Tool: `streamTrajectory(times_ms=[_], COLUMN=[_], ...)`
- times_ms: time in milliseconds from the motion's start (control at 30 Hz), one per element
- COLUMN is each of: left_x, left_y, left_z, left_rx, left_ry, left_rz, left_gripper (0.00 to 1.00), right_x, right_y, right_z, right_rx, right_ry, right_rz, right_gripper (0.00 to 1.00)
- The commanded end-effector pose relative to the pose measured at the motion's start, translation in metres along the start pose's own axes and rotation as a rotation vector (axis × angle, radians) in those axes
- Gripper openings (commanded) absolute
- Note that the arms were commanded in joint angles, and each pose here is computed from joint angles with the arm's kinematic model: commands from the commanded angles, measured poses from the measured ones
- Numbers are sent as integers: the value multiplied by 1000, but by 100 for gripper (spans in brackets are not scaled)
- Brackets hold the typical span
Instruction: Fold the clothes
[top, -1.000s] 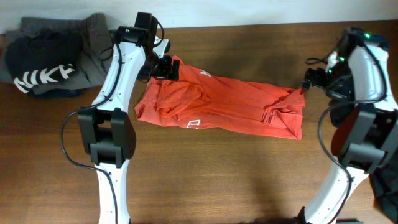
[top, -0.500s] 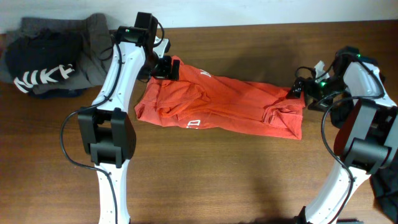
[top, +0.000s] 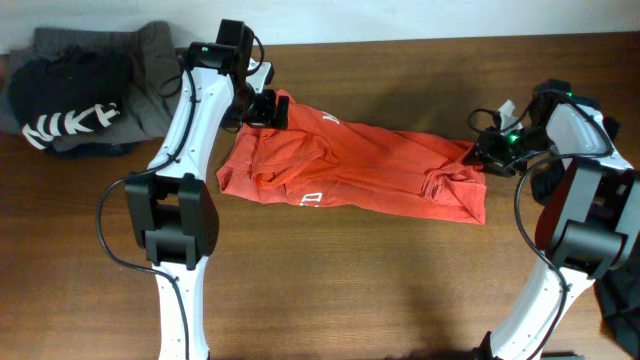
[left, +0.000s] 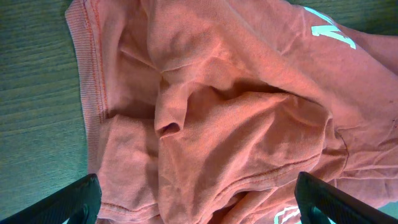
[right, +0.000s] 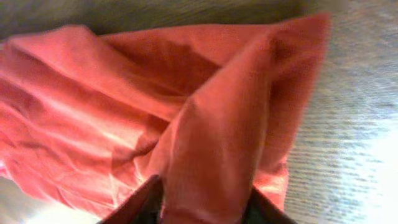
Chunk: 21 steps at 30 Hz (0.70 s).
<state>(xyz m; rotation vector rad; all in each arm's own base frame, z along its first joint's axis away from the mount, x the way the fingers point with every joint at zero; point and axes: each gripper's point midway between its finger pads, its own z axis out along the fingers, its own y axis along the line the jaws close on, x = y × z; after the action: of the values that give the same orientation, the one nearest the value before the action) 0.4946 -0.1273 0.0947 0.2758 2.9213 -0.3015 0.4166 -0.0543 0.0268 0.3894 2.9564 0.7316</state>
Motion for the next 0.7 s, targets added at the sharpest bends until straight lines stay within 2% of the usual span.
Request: streamTrajectory(times_ms=[0, 33, 167, 433, 667], left_x=[-7, -7, -7, -7, -7], left_y=[-4, -4, -3, -4, -3], left_z=[-15, -15, -15, -15, -15], left_rx=[11, 11, 11, 11, 11], left_ry=[-40, -39, -40, -40, -40], left_rz=[21, 21, 20, 21, 20], left_gripper=[99, 99, 99, 99, 99], right_x=[3, 2, -4, -13, -3], right_y=[5, 5, 8, 64, 97], right_z=[7, 6, 2, -7, 8], right_rx=[-20, -20, -27, -271, -293], right_ry=[17, 15, -1, -25, 24], right_rz=[1, 1, 35, -9, -72], right_gripper=[22, 16, 4, 4, 4])
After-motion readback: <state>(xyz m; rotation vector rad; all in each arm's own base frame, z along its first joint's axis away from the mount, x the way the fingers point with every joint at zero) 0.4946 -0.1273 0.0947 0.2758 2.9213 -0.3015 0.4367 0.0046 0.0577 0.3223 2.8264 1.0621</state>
